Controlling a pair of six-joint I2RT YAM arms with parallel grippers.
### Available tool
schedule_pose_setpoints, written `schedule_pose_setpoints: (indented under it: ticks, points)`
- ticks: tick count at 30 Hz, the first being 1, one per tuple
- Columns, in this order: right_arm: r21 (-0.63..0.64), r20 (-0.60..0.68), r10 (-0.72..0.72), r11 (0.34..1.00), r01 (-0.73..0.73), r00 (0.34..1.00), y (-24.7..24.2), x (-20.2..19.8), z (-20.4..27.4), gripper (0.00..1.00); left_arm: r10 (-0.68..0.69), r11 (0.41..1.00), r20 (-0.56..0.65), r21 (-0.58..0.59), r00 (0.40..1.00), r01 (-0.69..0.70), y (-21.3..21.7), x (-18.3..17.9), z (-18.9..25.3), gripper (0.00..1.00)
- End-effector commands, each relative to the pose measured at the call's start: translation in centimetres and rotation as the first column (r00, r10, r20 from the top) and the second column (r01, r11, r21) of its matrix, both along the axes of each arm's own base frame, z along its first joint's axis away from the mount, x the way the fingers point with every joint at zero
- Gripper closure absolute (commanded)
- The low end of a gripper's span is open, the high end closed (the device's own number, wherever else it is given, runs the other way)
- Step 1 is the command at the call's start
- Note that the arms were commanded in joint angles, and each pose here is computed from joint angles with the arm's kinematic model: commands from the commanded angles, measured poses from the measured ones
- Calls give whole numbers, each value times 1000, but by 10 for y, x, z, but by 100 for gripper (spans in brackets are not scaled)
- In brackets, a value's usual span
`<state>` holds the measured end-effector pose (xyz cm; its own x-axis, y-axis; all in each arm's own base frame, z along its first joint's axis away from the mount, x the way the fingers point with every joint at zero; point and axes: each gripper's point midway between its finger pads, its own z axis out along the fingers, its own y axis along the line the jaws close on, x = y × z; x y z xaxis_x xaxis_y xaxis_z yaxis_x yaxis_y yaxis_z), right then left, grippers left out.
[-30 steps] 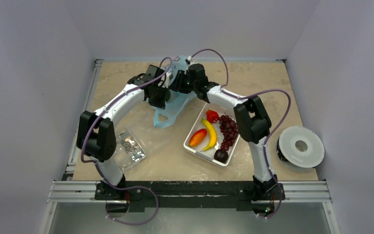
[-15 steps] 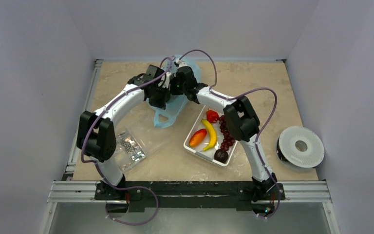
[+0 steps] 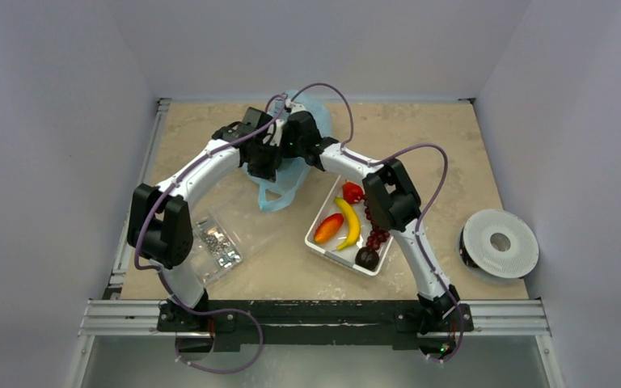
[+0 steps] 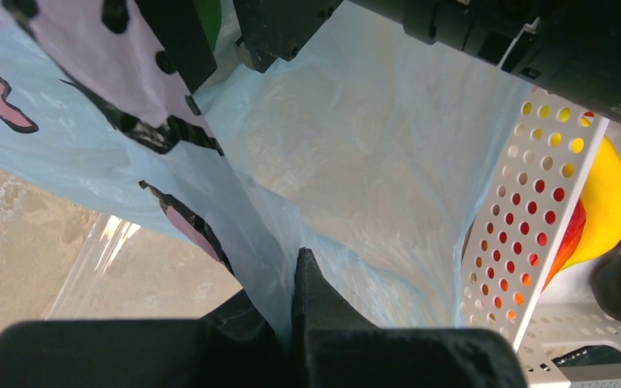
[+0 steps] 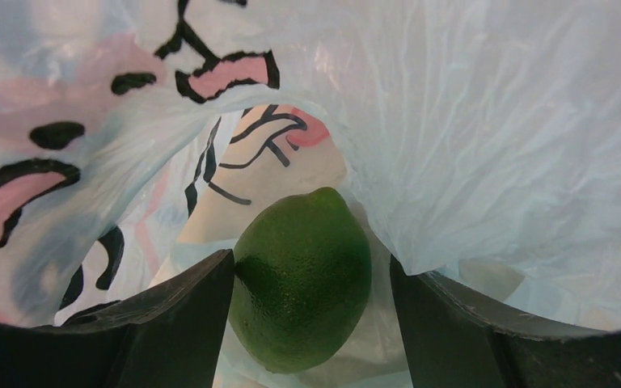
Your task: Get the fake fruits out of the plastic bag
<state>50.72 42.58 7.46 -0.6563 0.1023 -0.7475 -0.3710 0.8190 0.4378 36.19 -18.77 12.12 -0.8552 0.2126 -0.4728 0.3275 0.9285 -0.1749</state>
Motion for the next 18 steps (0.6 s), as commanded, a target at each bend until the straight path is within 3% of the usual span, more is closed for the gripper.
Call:
schedule_pose_setpoints:
  ticks: [1,15,18]
  points:
    - [7,37,23,1000,-23,999,10,3,14,32,-2,1000,59,-31,998,4,-5,7,21,100]
    - [54,-41,69,996,-66,997,30,-9,-16,34,-7,1000,61,-29,998,9,-6,7,22,100]
    - [58,-37,71,996,-69,997,30,-9,-11,38,-4,1000,60,-24,998,6,-4,6,20,100]
